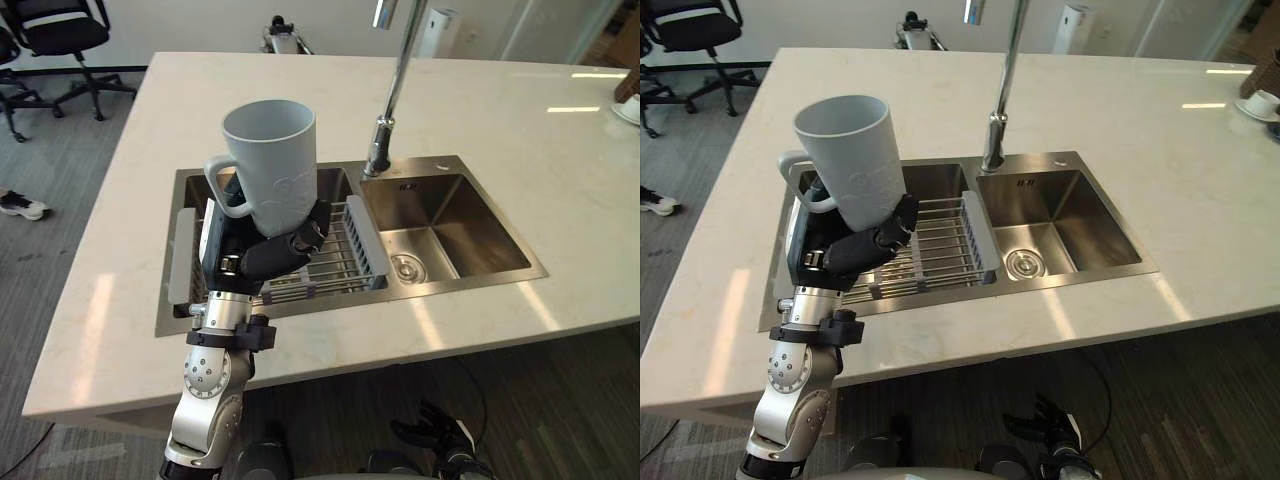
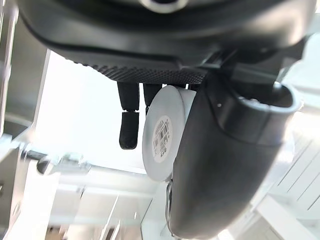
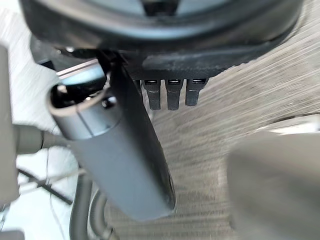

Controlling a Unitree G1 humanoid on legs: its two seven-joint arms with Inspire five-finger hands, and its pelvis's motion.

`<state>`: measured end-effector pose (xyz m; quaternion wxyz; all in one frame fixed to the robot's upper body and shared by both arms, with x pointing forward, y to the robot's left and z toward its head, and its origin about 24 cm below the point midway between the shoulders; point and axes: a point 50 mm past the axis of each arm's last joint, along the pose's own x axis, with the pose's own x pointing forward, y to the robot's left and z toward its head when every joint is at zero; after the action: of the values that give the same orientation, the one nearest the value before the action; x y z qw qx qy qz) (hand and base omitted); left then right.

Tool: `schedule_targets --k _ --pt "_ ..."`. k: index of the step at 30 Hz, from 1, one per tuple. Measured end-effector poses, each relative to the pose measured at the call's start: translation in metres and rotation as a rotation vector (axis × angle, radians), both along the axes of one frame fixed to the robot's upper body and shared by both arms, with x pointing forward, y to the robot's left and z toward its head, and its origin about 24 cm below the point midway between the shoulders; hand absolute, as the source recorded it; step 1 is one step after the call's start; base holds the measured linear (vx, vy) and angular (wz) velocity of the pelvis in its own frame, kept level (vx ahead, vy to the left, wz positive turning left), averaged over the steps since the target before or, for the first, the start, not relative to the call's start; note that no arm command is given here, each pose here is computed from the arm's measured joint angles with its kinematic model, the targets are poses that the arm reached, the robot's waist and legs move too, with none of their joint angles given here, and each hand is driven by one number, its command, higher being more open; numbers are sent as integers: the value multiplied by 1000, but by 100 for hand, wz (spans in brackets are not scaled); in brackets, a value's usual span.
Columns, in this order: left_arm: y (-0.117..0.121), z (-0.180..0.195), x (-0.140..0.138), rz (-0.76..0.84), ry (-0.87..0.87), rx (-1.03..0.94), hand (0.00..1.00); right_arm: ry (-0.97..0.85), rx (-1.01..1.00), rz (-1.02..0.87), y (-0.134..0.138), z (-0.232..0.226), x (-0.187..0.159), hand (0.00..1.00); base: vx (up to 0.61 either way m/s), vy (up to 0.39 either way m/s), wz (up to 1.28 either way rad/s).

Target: Walk over to the sink, pick up the cup, carry it to the dishwasher, place the cup inside the dishwasher, then close the dishwasher door

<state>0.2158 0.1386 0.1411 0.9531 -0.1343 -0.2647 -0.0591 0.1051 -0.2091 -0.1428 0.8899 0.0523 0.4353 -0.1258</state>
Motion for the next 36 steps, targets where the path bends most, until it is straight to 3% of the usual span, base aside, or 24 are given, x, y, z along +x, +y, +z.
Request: schedule_targets --k 5,18,22,30,36 --pt "-3 0 -4 17 14 -54 30 -76 -44 0 -10 11 31 90 -183 -102 35" --pt "-36 3 1 -147 -7 -67 30 -30 -96 -102 -31 9 5 90 -252 -37 76" --pt "-29 -14 8 -118 68 -30 30 -17 -44 -99 -15 3 5 90 -67 124 8" --pt "-27 -16 8 -112 80 -24 30 6 -41 -98 -15 0 1 90 -105 98 44" --pt "-11 -28 -3 -34 138 -37 30 22 -40 -90 -13 -1 -5 90 -78 -60 70"
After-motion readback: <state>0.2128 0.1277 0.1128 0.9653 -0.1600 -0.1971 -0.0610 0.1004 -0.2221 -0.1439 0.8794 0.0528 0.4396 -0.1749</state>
